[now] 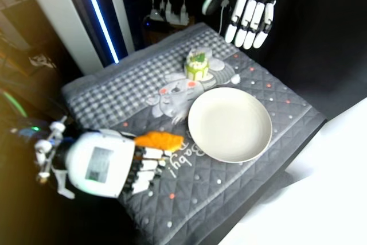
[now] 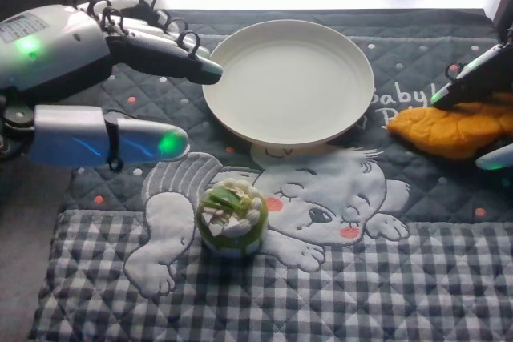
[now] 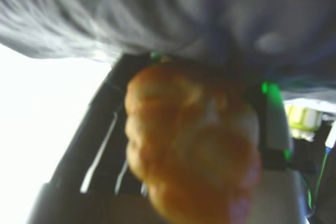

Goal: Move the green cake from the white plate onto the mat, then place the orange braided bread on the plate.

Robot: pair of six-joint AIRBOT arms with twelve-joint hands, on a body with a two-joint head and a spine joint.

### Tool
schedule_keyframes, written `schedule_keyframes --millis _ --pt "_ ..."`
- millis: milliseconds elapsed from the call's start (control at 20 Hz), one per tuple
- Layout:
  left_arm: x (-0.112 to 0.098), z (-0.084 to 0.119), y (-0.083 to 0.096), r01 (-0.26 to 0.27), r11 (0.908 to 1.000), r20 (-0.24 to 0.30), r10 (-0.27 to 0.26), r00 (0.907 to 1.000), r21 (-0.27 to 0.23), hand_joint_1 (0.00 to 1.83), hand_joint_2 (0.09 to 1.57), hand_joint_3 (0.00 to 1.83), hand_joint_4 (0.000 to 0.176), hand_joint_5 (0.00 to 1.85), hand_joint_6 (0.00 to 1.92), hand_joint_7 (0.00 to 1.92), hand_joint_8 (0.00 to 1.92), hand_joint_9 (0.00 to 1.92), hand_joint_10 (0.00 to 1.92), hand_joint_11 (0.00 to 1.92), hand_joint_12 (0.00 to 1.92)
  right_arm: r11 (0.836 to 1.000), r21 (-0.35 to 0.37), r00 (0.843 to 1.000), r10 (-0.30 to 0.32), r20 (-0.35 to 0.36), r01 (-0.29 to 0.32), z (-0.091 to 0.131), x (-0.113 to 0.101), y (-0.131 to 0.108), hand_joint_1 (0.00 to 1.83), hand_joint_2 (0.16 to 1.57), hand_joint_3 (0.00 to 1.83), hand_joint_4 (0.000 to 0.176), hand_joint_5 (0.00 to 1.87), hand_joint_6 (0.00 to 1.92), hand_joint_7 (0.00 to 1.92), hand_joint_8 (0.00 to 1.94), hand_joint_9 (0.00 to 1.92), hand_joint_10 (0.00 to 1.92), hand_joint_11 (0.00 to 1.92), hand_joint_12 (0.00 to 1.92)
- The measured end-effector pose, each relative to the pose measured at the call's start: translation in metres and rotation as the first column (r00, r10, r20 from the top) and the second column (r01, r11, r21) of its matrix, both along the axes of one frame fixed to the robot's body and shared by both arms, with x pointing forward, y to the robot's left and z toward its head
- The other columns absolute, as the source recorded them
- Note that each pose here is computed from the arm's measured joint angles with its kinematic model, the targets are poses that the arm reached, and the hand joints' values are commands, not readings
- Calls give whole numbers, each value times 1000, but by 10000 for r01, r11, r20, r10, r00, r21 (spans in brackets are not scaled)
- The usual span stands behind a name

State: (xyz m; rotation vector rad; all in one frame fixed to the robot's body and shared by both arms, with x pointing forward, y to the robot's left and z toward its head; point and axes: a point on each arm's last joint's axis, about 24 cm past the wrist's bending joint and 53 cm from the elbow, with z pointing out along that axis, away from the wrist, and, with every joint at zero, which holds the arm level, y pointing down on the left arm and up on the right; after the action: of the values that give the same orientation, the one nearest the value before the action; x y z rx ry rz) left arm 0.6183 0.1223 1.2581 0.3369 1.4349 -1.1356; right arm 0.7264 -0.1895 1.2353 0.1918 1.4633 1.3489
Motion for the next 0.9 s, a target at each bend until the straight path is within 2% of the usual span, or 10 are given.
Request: schedule_keyframes --millis 100,300,350,400,500,600,650,750,850,900 --pt "0 0 -1 27 10000 9 -27 10000 -2 574 1079 0 13 411 0 356 0 324 1 9 680 9987 491 9990 114 430 -135 17 -7 -3 1281 996 1 3 1190 634 1471 77 1228 1134 1123 1537" --pt "3 -4 -6 90 10000 -31 -90 10000 -4 593 1018 0 12 364 9 344 3 267 4 0 589 9958 809 9948 354 950 -432 32 -16 -2 1391 1028 1 0 1060 784 1414 13 1118 1090 936 1419" --pt "3 -6 -7 109 9999 -58 -109 9999 -10 583 986 0 0 419 21 428 8 360 17 0 782 9951 849 9939 425 1017 -512 33 -18 0 1395 1026 0 0 1055 802 1413 7 1129 1060 958 1360" --pt "3 -6 -9 154 9999 -73 -155 9999 -24 464 1012 0 0 473 22 554 13 533 40 5 1056 9938 929 9923 503 1132 -610 36 -20 1 1389 994 0 0 1112 832 1485 19 1220 683 1118 1292" --pt "4 -11 -16 261 9997 -106 -261 9996 11 636 1031 0 0 636 33 654 6 570 22 0 819 9918 1031 9890 608 1352 -751 42 -24 2 1407 1014 1 0 1058 716 1419 11 1208 891 1092 1088" --pt "5 -14 -18 293 9995 -127 -292 9995 114 497 1059 1 0 743 37 779 21 686 214 0 1222 9915 928 9826 740 1705 -908 57 -25 9 1410 1009 0 0 1067 683 1418 15 1240 822 1106 999" --pt "6 -16 -18 257 9995 -169 -254 9995 160 403 1171 0 0 699 22 774 16 543 578 0 1297 9912 770 9740 896 2079 -1076 73 -26 18 1411 1003 1 0 1139 516 1422 21 1222 877 1131 1065" --pt "4 -14 -19 364 9993 -211 -364 9991 7 671 980 0 0 722 23 765 16 491 637 0 1198 9843 948 9487 1153 2945 -1490 111 -33 33 1409 1004 1 0 1087 643 1443 6 1216 926 1096 1113" --pt "3 -12 -19 406 9992 -165 -407 9990 -47 679 1017 9 0 734 13 738 2 444 535 0 881 9837 654 9313 1362 3379 -1675 123 -36 53 1319 992 7 0 1201 382 1433 349 1456 453 1199 1189" --pt "3 -12 -20 413 9991 -163 -414 9990 -43 679 1017 9 0 734 13 738 2 444 535 0 881 9849 440 9316 1433 3341 -1672 119 -34 60 1319 992 7 0 1201 382 1433 349 1456 453 1199 1189"
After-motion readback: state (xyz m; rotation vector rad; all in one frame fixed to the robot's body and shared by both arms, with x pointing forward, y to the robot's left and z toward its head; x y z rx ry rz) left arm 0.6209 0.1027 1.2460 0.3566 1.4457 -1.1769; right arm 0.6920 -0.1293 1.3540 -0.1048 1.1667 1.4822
